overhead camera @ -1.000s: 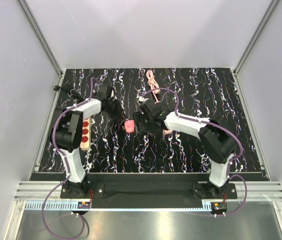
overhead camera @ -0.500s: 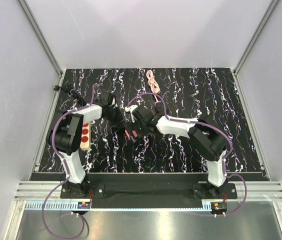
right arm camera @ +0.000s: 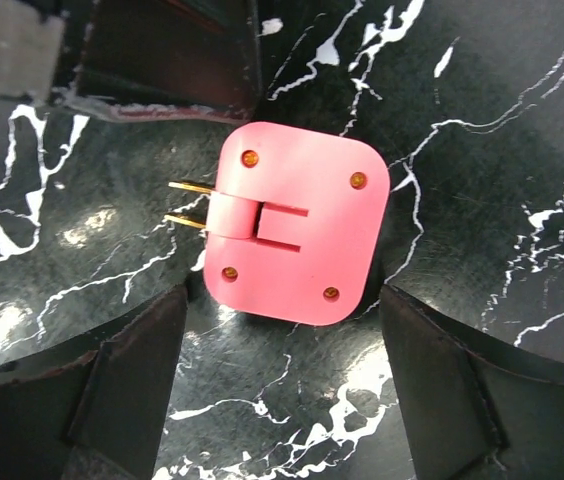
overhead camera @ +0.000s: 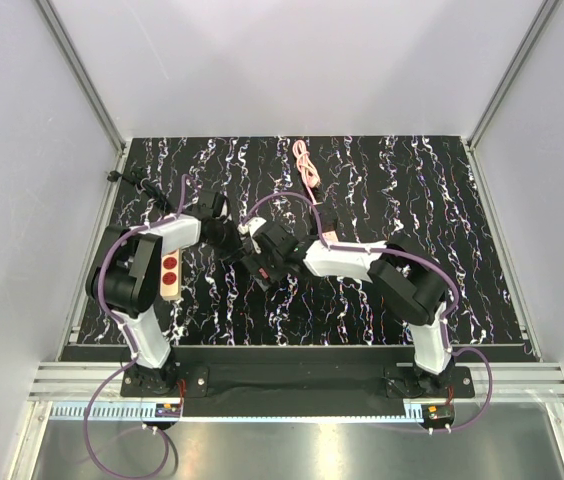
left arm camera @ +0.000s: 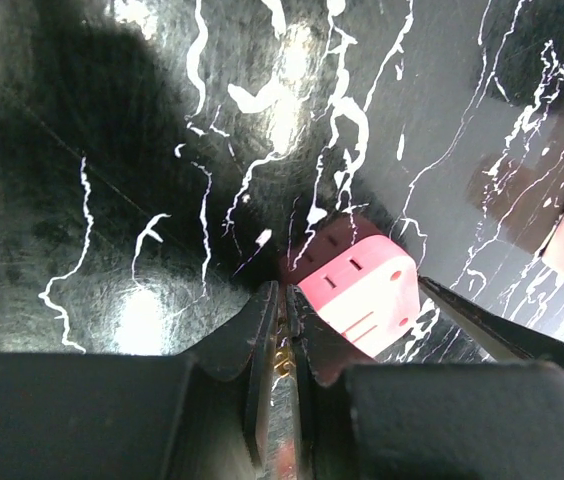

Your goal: Insert the plug

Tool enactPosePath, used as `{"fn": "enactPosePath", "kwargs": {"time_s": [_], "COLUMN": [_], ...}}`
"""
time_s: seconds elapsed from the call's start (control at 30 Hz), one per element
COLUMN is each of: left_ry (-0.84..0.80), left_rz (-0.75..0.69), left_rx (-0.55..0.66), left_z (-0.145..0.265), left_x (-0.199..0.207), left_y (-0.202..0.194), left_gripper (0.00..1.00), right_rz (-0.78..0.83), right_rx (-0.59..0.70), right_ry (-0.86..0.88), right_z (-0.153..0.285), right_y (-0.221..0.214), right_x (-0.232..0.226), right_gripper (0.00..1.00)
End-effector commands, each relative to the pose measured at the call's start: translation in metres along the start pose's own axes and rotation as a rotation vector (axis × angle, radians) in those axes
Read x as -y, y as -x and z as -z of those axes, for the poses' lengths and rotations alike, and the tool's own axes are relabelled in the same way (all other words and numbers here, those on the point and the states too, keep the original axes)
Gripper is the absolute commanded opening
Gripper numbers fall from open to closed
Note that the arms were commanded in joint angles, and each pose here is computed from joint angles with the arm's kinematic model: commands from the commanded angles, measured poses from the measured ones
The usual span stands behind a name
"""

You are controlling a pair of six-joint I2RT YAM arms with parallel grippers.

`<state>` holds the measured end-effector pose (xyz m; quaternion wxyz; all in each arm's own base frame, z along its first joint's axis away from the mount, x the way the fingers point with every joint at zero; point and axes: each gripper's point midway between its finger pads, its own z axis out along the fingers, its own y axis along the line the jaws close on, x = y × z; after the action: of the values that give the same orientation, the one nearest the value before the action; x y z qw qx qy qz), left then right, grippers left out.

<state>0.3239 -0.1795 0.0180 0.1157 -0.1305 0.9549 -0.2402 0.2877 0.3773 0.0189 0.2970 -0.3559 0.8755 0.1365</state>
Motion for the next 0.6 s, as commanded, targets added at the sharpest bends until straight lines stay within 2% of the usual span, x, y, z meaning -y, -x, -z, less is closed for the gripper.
{"fn": "enactPosePath", "kwargs": {"time_s": [0.0, 0.27, 0.57], "left_ry": [0.040, 0.011, 0.003], "left_rz": [0.001, 0.025, 0.046], "left_rx": [0.017, 0.040, 0.017], "left_z": [0.005, 0.017, 0.016], "left_x": [-0.007, 0.002, 0.002], "left_y": [-0.003, -0.002, -0.009], "left_gripper": [0.14, 0.14, 0.13], "right_rz": [0.041, 0.092, 0.102], "right_rx": [-0.020, -0.008, 0.003], "right_ry": [-0.066, -0.095, -0.137], "right_z": [-0.008, -0.017, -0.020], "right_y": [-0.009, -0.013, -0.014], "right_x": [0.008, 0.012, 0.014], "right_gripper": [0.82, 0.71, 0.70]}}
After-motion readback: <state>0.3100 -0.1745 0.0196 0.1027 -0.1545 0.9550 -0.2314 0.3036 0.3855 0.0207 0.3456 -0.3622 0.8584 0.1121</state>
